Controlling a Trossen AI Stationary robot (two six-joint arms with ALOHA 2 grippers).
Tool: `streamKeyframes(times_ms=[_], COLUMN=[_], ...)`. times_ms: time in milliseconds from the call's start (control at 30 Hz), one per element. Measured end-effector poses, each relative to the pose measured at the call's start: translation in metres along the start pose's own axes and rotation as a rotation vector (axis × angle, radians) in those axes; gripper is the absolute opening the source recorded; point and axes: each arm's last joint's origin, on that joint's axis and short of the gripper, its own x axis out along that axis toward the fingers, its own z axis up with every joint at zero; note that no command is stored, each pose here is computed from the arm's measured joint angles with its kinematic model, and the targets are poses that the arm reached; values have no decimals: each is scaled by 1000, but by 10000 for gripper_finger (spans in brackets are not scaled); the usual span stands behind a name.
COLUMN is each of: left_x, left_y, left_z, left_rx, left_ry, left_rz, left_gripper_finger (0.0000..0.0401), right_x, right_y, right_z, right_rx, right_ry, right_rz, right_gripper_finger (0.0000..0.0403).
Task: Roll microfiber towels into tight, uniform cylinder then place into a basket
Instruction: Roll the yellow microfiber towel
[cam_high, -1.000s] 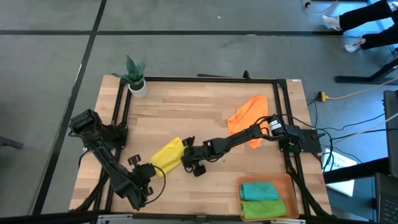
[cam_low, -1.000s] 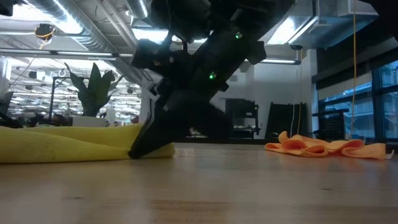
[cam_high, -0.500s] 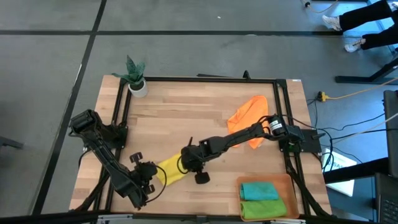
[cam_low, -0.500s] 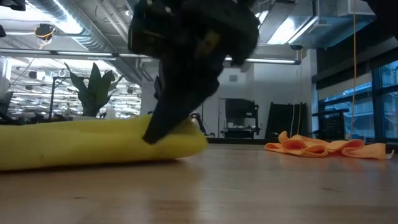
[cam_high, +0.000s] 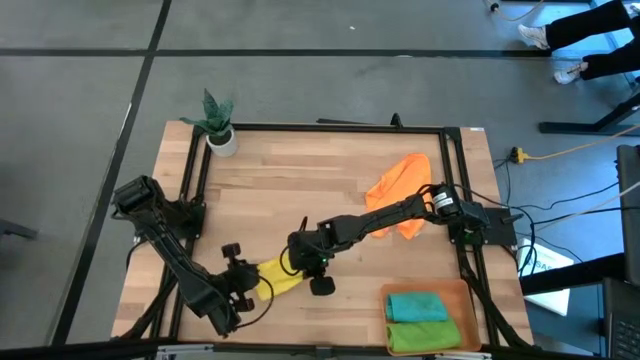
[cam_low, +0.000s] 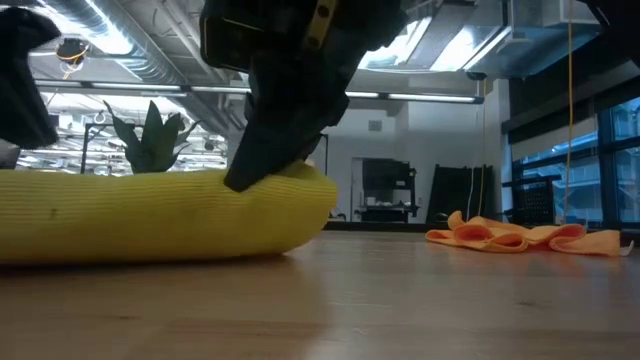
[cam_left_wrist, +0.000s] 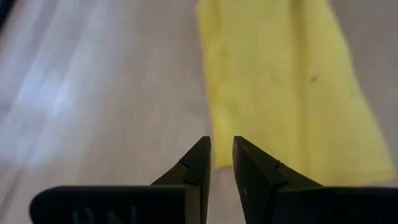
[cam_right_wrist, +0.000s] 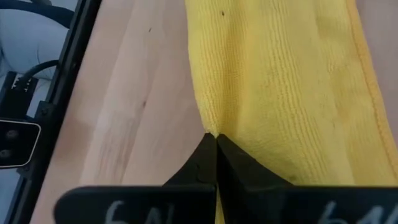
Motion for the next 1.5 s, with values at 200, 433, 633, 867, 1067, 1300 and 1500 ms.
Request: streamKeyframes(times_ms=[200,433,633,867,1067,1300,1500], left_x=[25,42,56,59,59,59,60], left_y=[-11,-14,-8,-7,-7,-7,-7], left_z=[-6,-14,-21,-22,-22,-22,-23], left_rx=[6,19,-1,34,62,69,69], left_ry=[-54,-48,-13,4,12,19,21], left_rz=[-149,-270,-295,-322,-333,-336,-335], left_gripper_finger=[57,57,57,57,57,57,57], right_x=[0,-1,-1,-4,-10,-16,-12], right_y=[0,0,1,-7,-23,-45,-62], right_z=[-1,1,5,11,13,12,1], right_rx=[3,3,-11,13,67,148,176], right_ry=[7,-6,-46,-113,-136,-147,-149], right_rz=[-1,-1,2,-82,-144,-163,-173], right_gripper_finger=[0,0,0,0,0,0,0])
